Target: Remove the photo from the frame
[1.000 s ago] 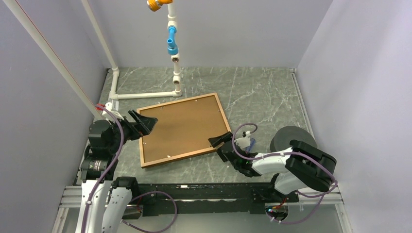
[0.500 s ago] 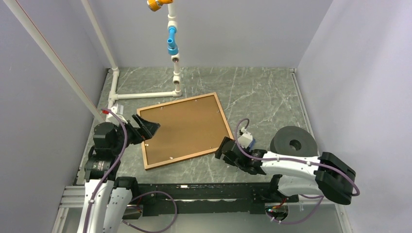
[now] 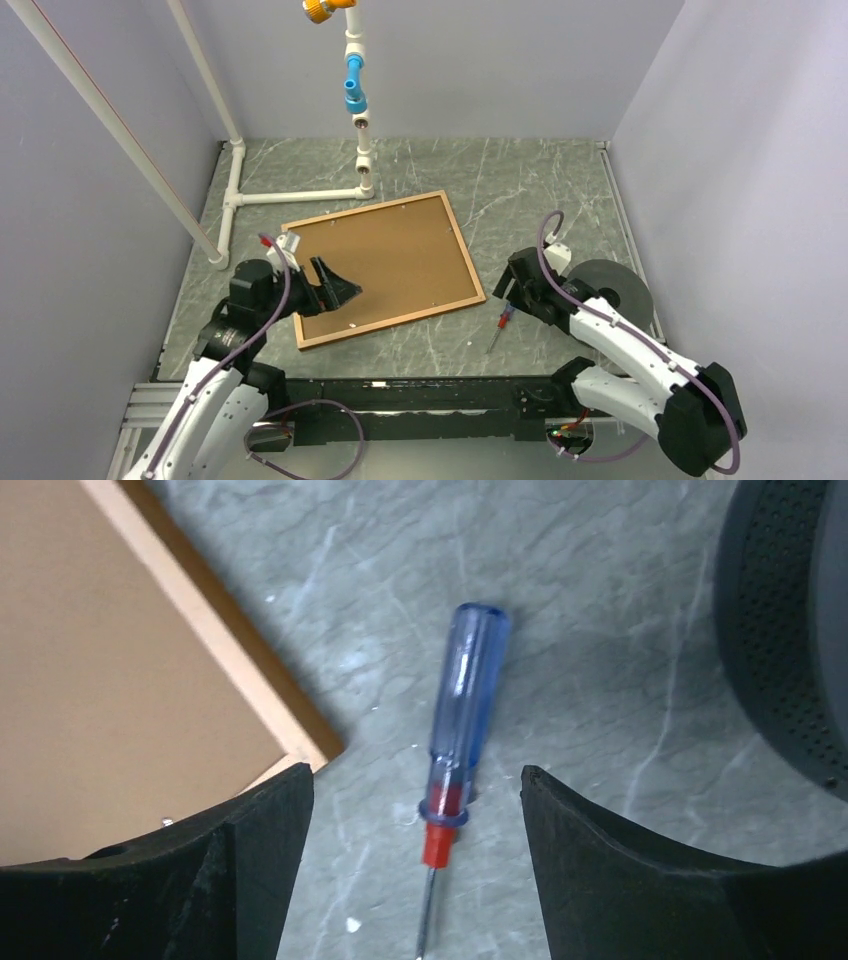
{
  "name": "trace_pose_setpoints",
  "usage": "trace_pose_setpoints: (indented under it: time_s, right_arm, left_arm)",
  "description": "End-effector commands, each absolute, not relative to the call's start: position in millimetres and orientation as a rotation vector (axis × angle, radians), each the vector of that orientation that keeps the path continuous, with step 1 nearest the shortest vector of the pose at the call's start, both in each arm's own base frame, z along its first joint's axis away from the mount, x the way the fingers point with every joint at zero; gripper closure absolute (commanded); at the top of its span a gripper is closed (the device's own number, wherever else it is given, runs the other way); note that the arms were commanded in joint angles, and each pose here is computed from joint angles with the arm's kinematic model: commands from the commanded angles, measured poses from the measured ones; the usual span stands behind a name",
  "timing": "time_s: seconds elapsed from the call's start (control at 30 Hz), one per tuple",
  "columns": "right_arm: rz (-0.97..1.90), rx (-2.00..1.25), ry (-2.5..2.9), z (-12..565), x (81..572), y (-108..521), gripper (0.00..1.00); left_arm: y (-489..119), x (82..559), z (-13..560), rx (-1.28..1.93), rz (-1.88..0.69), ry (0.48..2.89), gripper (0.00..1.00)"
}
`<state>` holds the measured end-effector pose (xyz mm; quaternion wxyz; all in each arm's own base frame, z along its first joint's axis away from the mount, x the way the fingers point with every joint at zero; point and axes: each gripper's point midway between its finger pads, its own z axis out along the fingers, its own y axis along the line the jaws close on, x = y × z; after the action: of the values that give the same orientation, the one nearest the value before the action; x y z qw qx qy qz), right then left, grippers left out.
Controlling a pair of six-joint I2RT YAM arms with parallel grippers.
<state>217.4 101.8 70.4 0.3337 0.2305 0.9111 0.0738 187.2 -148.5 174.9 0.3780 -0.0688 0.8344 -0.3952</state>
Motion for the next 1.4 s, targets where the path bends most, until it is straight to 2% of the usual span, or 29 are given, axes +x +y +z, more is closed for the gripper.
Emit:
trace_pose_setpoints:
  time_s: [0.0, 0.13, 0.27, 0.73, 0.93, 1.13, 1.37]
  right_arm:
    - [0.141, 0.497, 2.456, 66.0, 223.0, 94.1, 0.24]
    - [0.163, 0.575, 2.498, 49.4, 224.9, 91.5, 0.41]
    - [0.186, 0.588, 2.522, 32.6, 221.7, 95.5, 0.46]
    - [0.141, 0.633, 2.552, 4.1, 213.0, 89.8, 0.51]
    - [0.196, 0.658, 2.523, 4.0, 210.5, 92.2, 0.68]
    - [0.177, 0.656, 2.532, 2.6, 208.7, 90.2, 0.98]
    - [0.248, 0.549, 2.432, 36.2, 225.9, 95.3, 1.0]
  left_arm:
    - [-169.6, 194.2, 173.9, -0.154, -1.073, 2.111, 0.01]
    - [-194.0, 190.9, 174.2, -0.096, -1.122, 2.123, 0.02]
    - [-221.2, 182.3, 169.0, -0.005, -1.14, 2.17, 0.01]
    - [-295.8, 153.6, 163.3, 0.245, -1.214, 2.242, 0.02]
    - [-302.1, 147.7, 161.8, 0.274, -1.22, 2.249, 0.02]
    - [-298.5, 149.6, 167.3, 0.285, -1.192, 2.233, 0.01]
    - [-300.8, 145.2, 170.0, 0.287, -1.236, 2.226, 0.01]
